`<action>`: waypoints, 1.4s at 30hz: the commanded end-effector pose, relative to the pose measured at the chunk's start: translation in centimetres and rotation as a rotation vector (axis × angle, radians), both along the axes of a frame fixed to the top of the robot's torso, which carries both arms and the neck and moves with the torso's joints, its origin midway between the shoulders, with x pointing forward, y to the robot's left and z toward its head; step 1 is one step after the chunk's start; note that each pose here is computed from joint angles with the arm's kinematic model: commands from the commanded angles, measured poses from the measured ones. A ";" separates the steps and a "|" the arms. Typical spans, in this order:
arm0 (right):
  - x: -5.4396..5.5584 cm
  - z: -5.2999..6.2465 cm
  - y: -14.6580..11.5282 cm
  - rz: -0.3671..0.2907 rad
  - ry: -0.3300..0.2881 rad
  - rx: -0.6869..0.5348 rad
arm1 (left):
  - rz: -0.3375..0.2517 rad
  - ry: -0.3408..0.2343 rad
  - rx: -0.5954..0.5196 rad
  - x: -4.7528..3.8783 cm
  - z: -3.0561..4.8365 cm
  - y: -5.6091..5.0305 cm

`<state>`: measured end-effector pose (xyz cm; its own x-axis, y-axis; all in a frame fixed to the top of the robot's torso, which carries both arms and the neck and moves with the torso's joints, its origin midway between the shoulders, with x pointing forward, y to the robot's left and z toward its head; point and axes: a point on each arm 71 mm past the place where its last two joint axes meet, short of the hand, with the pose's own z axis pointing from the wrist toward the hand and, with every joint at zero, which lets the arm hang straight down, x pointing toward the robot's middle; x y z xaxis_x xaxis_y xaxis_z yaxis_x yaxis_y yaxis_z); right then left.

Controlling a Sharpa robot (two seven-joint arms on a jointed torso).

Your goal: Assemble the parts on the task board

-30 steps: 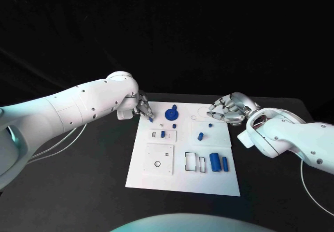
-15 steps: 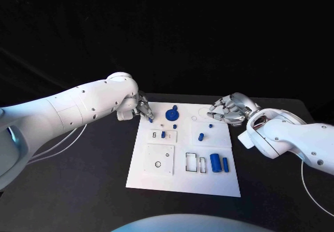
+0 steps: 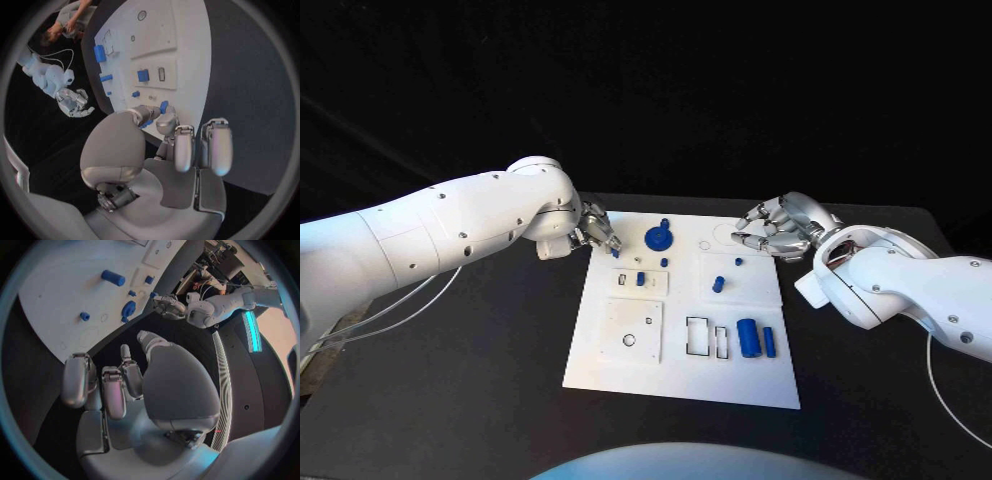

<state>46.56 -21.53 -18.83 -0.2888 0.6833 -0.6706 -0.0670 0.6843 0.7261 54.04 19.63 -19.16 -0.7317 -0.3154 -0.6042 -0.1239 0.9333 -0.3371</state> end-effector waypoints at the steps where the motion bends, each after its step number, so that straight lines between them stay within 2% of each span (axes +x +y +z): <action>1: 0.0 0.0 0.1 0.015 0.001 -0.007 | 0.005 -0.036 -0.057 -0.48 0.43 -0.5; 7: 0.0 -0.1 0.1 0.014 0.001 -0.007 | -0.028 -0.063 -0.054 -1.67 0.62 -0.8; 11: 0.0 -0.1 0.0 0.013 0.002 -0.008 | -0.047 -0.078 -0.040 -2.43 0.23 -0.7; 17: 0.0 -0.1 0.0 0.013 0.003 -0.008 | -0.072 -0.089 -0.013 -3.07 -0.38 -0.6; 27: -0.1 -0.2 -0.1 0.013 0.004 -0.008 | -0.102 -0.065 0.008 -3.74 -1.65 -0.9; 42: -0.1 -0.2 -0.1 0.013 0.002 -0.006 | -0.121 -0.050 0.024 -3.93 -2.06 -1.3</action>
